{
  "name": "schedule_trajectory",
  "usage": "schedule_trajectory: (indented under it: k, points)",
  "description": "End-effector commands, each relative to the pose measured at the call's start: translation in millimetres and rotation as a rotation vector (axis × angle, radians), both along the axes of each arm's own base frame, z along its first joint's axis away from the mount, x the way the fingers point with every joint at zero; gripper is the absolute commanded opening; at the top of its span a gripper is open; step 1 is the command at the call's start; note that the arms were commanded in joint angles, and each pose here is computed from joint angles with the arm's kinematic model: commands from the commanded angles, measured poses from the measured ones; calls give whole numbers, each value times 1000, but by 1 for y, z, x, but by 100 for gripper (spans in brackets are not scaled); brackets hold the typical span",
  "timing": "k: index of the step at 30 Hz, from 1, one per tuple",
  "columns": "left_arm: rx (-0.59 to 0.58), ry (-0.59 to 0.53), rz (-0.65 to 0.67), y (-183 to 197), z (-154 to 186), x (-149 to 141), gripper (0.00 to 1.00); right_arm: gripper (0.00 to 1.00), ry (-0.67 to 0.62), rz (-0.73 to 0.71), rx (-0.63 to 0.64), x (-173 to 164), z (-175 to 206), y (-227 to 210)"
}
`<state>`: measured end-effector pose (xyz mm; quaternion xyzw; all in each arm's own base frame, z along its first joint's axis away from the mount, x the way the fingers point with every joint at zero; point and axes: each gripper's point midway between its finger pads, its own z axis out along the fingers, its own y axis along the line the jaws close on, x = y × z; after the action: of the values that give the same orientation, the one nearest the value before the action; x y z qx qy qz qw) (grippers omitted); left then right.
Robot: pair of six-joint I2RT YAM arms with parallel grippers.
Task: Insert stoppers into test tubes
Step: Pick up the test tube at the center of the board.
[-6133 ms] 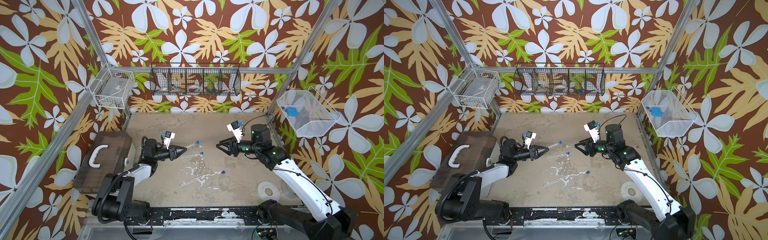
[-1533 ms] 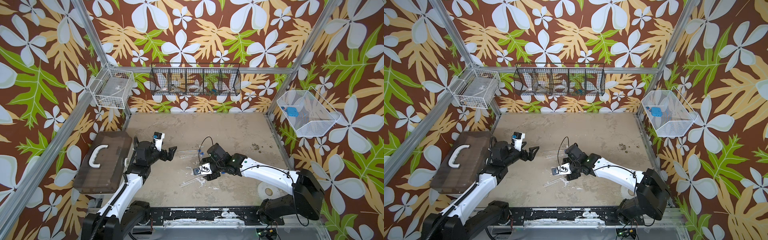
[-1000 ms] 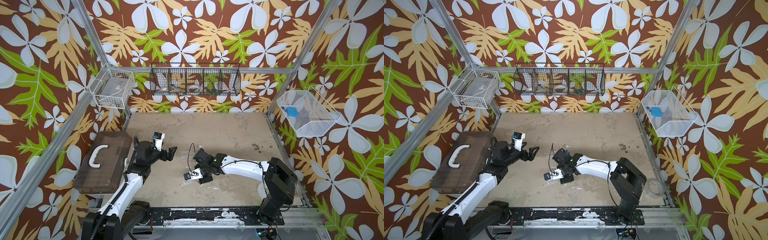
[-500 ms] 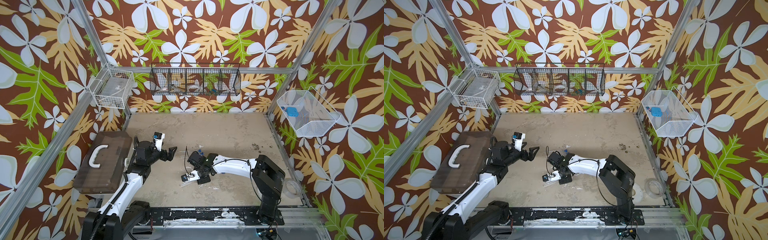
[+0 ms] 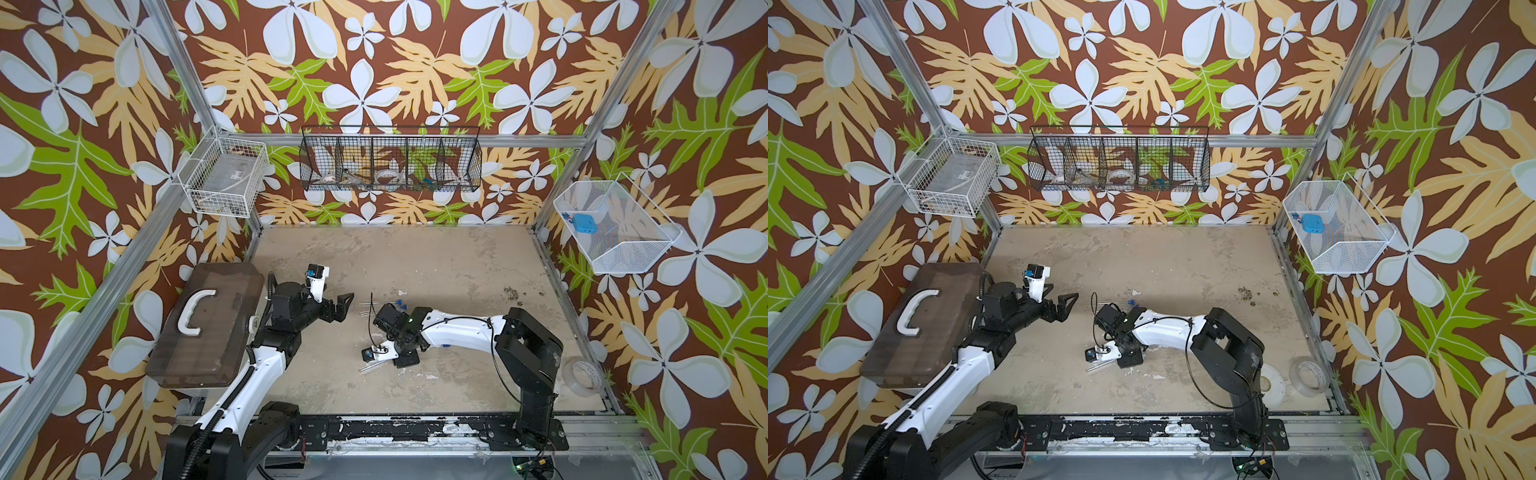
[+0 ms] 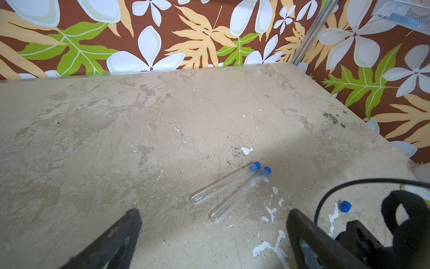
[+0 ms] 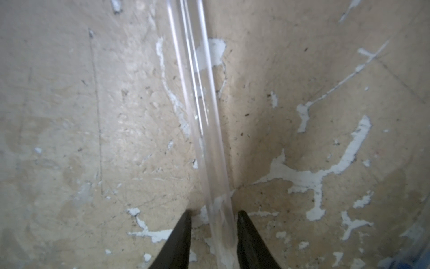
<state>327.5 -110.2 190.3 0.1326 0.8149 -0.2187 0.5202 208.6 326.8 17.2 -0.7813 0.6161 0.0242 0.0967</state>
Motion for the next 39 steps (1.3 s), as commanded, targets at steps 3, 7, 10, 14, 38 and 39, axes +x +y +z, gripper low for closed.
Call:
schedule_trajectory:
  k: [3, 7, 10, 14, 38, 39]
  points:
    - [-3, -27, -4, 0, 5, 1, 100, 29, -12, -10, -15, 2, -4, -2]
    - [-3, -26, -5, -1, 5, 1, 100, 26, -11, -14, -19, 3, -5, -4]
    - [-5, -26, -5, 0, 5, 1, 100, 24, -11, -13, -19, 3, -6, -3]
    - [-4, -26, -6, -1, 4, 1, 100, 20, -12, -15, -19, 4, -7, -3]
    - [-81, 16, -289, -40, -11, -31, 98, 19, -133, -16, 127, 15, 54, -17]
    - [-105, 25, -322, -44, -11, -36, 98, 19, -147, -18, 139, 16, 60, -18]
